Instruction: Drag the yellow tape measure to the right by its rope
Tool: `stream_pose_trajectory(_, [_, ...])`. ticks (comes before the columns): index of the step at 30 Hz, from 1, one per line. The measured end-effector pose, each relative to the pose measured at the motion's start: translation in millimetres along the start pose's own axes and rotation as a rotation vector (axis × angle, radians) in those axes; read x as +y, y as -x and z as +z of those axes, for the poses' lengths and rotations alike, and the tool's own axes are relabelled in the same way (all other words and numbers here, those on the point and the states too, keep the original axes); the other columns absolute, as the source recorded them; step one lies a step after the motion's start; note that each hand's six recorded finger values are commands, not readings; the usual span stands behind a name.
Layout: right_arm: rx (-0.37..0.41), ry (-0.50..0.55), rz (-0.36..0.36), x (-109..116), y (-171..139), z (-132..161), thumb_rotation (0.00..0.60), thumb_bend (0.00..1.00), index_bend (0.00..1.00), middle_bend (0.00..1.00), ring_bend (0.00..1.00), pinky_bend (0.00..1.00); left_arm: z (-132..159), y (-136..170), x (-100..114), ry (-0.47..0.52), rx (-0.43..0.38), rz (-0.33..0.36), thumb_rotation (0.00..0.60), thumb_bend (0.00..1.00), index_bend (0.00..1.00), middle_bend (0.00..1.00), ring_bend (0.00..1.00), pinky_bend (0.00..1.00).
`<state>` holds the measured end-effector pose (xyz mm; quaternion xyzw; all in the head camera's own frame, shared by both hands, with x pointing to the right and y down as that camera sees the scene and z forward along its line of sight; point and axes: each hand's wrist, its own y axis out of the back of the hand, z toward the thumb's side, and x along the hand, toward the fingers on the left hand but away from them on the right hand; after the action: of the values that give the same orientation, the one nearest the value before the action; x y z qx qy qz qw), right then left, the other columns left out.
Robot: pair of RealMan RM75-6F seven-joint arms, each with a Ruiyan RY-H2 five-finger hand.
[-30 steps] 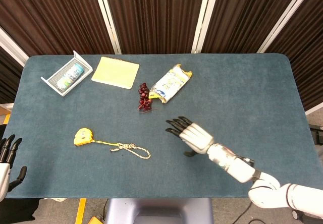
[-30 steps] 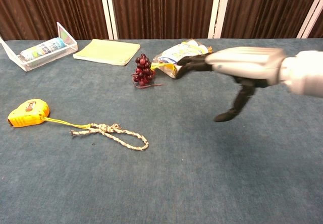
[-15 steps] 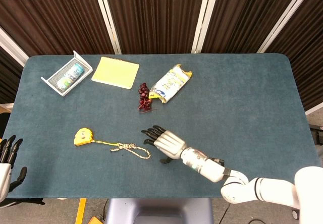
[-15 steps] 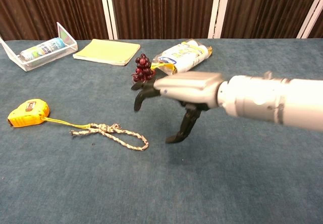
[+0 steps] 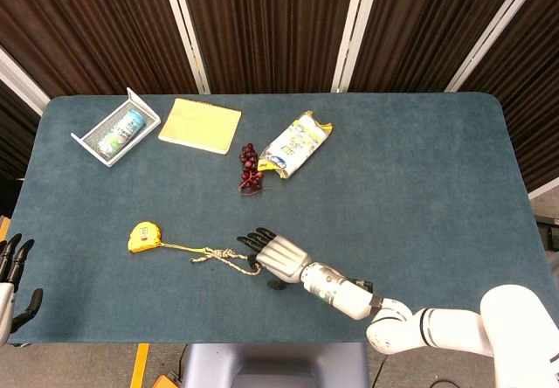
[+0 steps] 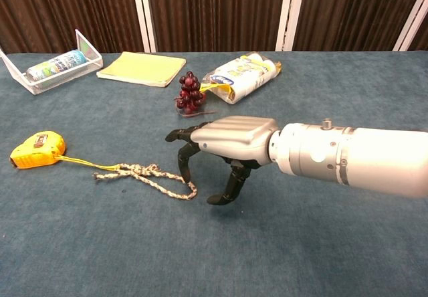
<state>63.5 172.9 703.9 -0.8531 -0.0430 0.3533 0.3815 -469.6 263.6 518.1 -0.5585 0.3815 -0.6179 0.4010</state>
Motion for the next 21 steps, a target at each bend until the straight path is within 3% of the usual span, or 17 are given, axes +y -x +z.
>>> stream_pose_trajectory(21, [-0.028,0.0,0.029,-15.6,16.6,-4.6,0.6,0.42,0.51,0.06,0.07,0.0,-4.0,0.6,2.2,0.01,0.018,0.001,0.6,0.41,0.04,0.0,0.0,0.02])
